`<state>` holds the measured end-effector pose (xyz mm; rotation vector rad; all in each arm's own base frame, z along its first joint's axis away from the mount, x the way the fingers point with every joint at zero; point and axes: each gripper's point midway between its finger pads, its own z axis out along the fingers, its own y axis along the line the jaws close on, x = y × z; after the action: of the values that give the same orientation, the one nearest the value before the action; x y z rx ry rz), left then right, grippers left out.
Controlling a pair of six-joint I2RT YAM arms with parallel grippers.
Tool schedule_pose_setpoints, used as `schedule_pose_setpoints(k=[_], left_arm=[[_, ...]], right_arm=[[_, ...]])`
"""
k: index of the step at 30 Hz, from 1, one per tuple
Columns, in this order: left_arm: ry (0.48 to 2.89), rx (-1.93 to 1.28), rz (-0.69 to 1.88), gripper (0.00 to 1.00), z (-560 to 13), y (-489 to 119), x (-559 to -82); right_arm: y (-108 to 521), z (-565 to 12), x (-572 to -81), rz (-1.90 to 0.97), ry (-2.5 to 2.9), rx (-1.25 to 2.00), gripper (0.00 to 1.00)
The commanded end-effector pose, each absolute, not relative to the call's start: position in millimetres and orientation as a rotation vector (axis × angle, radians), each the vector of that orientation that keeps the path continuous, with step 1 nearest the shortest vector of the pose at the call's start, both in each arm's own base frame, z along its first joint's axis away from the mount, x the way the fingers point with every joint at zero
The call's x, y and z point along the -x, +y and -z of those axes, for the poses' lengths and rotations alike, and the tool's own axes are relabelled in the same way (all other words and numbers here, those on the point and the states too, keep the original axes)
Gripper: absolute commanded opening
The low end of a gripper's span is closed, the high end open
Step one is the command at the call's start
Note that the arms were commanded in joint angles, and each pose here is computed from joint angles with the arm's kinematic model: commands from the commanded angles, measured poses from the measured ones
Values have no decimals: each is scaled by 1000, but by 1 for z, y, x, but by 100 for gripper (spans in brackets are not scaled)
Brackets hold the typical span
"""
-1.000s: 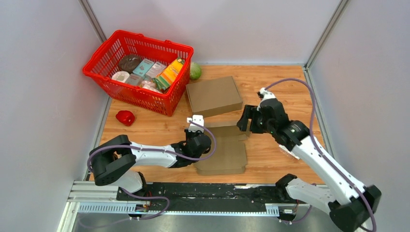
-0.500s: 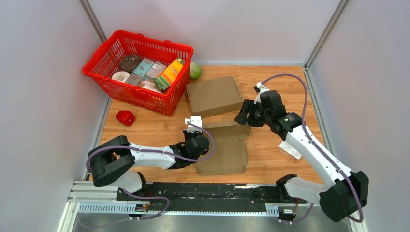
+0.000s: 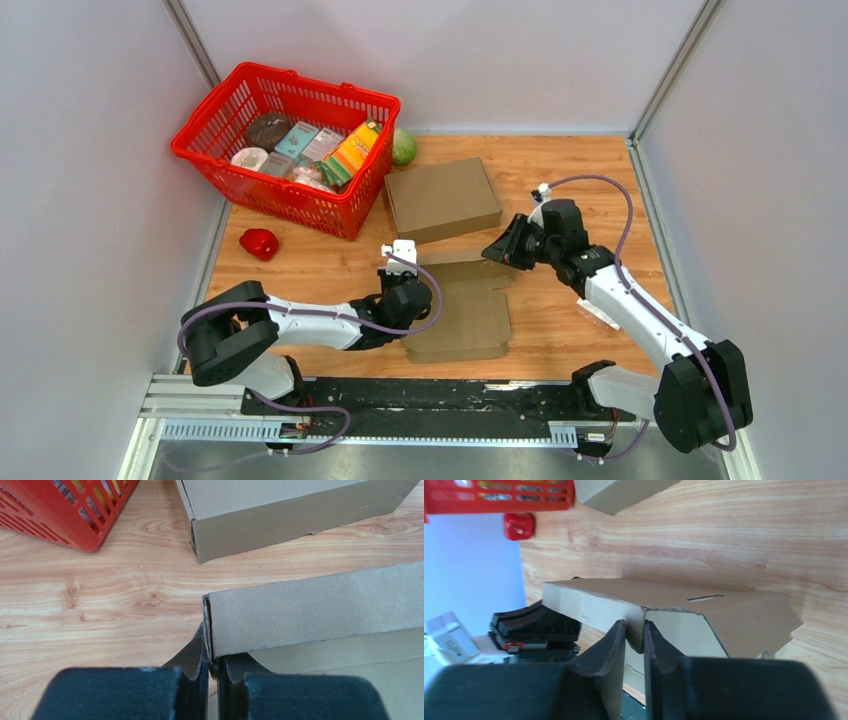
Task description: Fold the paper box
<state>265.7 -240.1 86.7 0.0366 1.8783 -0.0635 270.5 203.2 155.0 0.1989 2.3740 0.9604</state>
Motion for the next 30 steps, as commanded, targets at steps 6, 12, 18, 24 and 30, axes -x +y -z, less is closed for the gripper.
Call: schedule_pose_setpoints(k=[6,12,18,24,30], left_arm=[[1913,-74,44,0,-75,-232,-260],[1907,-36,46,0,-76,-226,-259],[1911,-34,42,0,-75,-225,-258],[1912,-32,46,0,-76,-225,-258],[1912,-29,45,0,-75,-224,-257]], right_arm=[[198,-185,-287,-1270,2158,-424,13],[128,-146,-253,-655,2352,-260,75],[148,-111,-246,-606,2288,-267,26],[139,-88,-281,-312,2226,-240,0],[126,-80,-293,-197,2206,-272,0]])
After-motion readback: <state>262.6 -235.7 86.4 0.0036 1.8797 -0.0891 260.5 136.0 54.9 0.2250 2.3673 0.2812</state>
